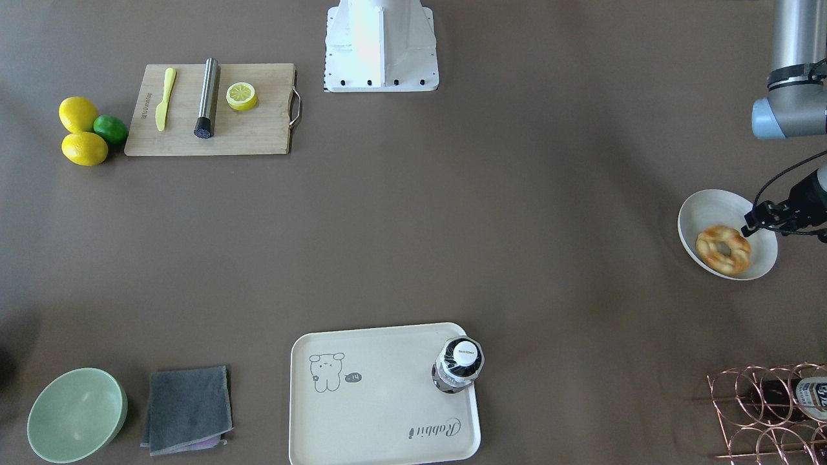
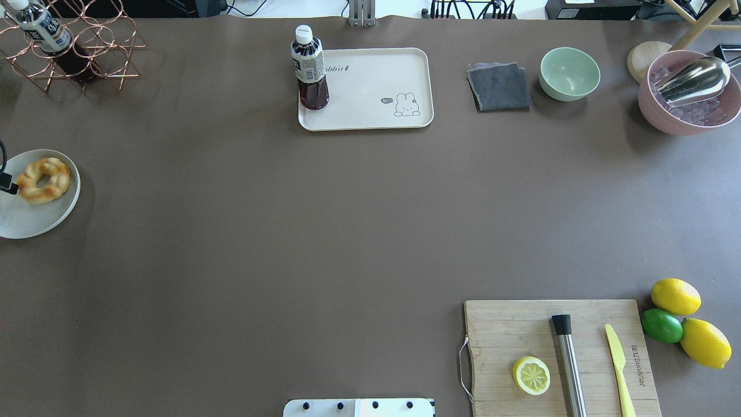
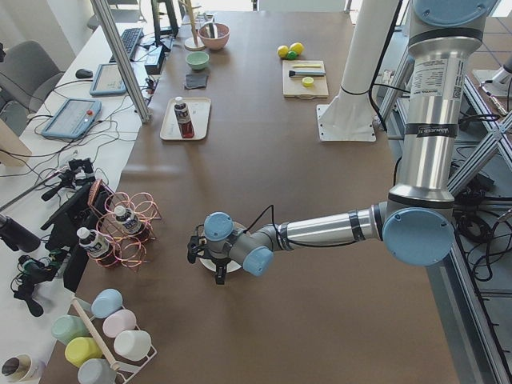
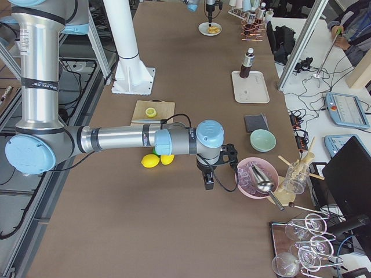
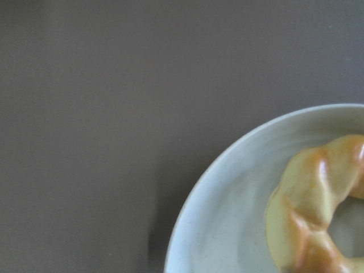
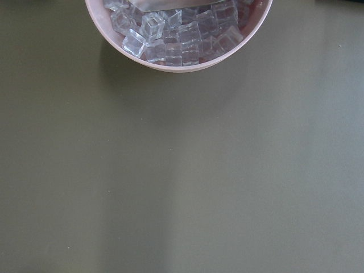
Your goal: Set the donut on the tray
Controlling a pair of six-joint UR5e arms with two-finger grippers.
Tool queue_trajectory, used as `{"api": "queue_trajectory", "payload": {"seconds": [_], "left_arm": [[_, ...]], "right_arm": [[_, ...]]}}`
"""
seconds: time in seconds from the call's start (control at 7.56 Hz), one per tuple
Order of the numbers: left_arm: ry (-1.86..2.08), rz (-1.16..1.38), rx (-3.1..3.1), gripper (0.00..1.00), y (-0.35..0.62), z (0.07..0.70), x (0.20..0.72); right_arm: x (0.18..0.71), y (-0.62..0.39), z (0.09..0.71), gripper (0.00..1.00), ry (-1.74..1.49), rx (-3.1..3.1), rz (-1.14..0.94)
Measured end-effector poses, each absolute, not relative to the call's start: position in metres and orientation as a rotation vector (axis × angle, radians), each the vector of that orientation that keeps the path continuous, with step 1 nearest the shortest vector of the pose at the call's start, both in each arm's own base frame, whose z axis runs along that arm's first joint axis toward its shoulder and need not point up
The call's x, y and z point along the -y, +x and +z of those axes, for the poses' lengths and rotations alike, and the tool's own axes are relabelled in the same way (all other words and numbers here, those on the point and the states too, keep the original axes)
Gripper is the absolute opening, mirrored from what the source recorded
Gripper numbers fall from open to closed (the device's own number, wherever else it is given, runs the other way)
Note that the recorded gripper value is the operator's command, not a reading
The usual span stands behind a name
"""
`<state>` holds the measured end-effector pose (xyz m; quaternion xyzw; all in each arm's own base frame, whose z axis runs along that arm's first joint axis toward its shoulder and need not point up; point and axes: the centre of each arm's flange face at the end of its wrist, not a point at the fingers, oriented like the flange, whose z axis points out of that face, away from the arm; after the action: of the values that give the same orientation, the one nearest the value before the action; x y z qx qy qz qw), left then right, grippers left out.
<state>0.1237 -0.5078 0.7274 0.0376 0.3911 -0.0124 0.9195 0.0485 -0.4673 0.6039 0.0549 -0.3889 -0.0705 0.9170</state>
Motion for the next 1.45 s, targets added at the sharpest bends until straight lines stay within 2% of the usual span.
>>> {"api": "queue_trajectory", "payload": {"seconds": [0.13,0.26,0.4,0.93,1.19,1.45], "left_arm": [[0.072,-0.027,-0.803,0.48,0.123,0.731,0.506],[0.070,-0.028,-0.802,0.03,0.123,0.733,0.504],[0.066,-0.032,-0.800,0.00,0.121,0.737,0.500],[0.050,-0.058,-0.829,0.00,0.127,0.725,0.502],[-0.003,-0.114,-0.946,0.00,0.141,0.671,0.519],[-0.059,-0.226,-1.015,0.00,0.156,0.591,0.538]], "right_arm": [[0.466,0.048,0.604,1.00,0.112,0.801,-0.143],[0.465,0.048,0.603,1.00,0.113,0.801,-0.142],[0.464,0.048,0.602,1.00,0.114,0.802,-0.142],[0.462,0.048,0.589,1.00,0.129,0.812,-0.132],[0.482,0.033,0.556,1.00,0.145,0.842,-0.104],[0.495,-0.007,0.505,1.00,0.114,0.888,-0.027]]}}
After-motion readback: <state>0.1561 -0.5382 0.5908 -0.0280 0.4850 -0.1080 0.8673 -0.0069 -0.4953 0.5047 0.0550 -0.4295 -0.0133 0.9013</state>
